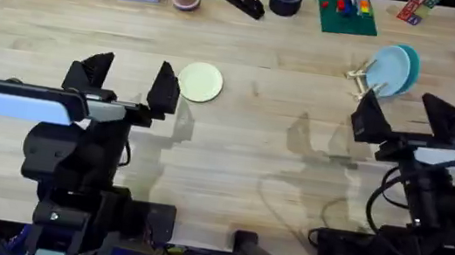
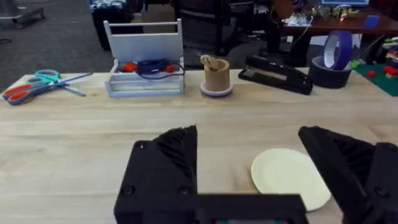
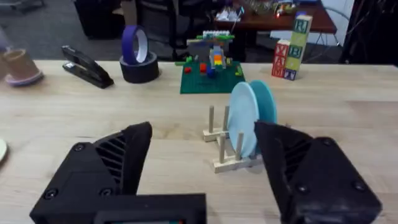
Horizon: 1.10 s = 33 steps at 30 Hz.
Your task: Pick up the plates from the table one by one and place each into a slot on the dish rack.
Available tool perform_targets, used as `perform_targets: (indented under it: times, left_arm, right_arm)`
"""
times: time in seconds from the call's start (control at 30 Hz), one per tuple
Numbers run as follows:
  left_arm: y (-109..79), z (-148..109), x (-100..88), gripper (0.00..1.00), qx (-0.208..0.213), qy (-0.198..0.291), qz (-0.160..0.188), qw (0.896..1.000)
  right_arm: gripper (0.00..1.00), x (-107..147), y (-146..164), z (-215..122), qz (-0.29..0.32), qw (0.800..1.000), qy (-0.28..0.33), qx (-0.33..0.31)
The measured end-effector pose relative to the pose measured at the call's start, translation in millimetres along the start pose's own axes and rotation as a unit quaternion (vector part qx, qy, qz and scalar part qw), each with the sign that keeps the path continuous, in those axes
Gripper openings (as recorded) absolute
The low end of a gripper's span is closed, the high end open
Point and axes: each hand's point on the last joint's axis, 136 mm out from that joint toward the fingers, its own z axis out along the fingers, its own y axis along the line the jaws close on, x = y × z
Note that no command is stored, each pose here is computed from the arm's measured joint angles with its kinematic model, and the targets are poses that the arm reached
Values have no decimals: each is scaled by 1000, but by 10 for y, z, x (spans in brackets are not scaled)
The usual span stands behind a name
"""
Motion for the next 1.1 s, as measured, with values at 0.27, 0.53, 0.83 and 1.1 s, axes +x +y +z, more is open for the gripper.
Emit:
perform_targets:
  times: [0.27, 0.53, 0.83, 1.1]
  left_arm:
    - [2, -217, -476, 993, 0, 10, 1, 1000]
    - [2, -438, -944, 993, 0, 57, 2, 998]
    - [5, -399, -1449, 993, 1, 134, 2, 991]
    - [8, -216, -1785, 993, 2, 183, 1, 983]
  right_arm:
    - [992, -309, 3, -111, -3, 1000, 0, 0]
    - [992, -660, 12, -377, -4, 1000, 22, 0]
    - [992, -1072, 17, -574, -8, 1000, 27, 0]
    - [992, -1211, 12, -425, -7, 994, 105, -1]
